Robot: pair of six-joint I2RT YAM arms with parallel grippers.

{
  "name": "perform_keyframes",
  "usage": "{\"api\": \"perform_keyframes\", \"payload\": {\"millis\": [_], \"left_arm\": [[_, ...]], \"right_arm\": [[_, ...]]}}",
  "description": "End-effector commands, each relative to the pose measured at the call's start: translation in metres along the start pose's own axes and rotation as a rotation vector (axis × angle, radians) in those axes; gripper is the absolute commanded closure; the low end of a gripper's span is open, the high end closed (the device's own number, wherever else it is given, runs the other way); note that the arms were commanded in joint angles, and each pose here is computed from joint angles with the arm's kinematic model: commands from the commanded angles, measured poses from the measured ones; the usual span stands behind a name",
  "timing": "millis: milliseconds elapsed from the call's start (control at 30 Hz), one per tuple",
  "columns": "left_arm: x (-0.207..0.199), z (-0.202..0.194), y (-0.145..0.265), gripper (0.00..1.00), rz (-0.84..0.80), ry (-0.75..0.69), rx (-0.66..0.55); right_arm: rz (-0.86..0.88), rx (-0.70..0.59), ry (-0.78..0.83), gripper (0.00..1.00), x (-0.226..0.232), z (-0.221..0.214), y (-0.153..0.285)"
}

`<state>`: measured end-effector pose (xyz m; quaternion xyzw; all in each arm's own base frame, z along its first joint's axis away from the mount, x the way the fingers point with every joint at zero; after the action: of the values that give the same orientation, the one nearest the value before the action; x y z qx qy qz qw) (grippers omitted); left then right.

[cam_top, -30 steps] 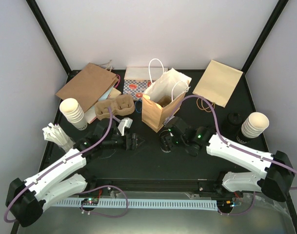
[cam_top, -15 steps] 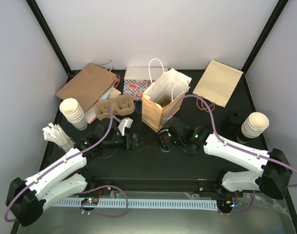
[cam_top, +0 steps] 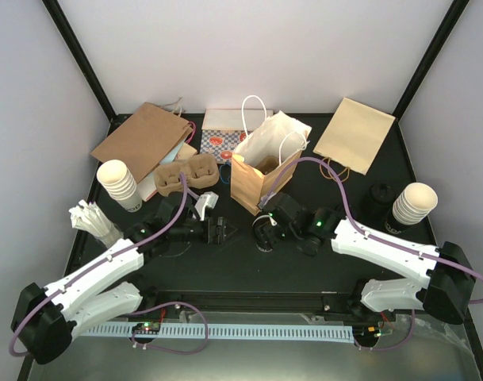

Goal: Pack the takeout coffee

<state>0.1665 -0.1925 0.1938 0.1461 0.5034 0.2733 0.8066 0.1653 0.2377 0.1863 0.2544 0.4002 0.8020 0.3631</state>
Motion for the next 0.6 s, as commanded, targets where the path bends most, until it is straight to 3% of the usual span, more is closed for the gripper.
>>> {"api": "perform_keyframes", "payload": {"millis": [0,433,567], "left_arm": [[-0.010,0.004,-0.005,0.10,-0.052,-0.013,-0.002],[-0.011,0.009,-0.021,0.16,-0.052,-0.003,0.027],[-0.012,0.011,-0.020,0.17,-0.051,-0.005,0.015]], "right_arm": [[0.043,0.207,0.010,0.40,0.005,-0.038,-0.012],[0.006,0.229,0.011,0.40,0.000,-0.042,-0.016],[0.021,0.167,0.015,0.42,0.002,-0.033,-0.006]]}}
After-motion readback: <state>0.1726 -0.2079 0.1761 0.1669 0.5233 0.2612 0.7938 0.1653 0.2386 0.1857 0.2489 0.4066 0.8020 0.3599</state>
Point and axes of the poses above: each gripper's point midway between its finger pads, its own y axis back along the fingers, its own x axis along the line the jaws close on, z = x × y, the point moved 6 cm from there along y, back along the fingers, and after that the axes turned 1 degree about y, right-handed, at the moved point
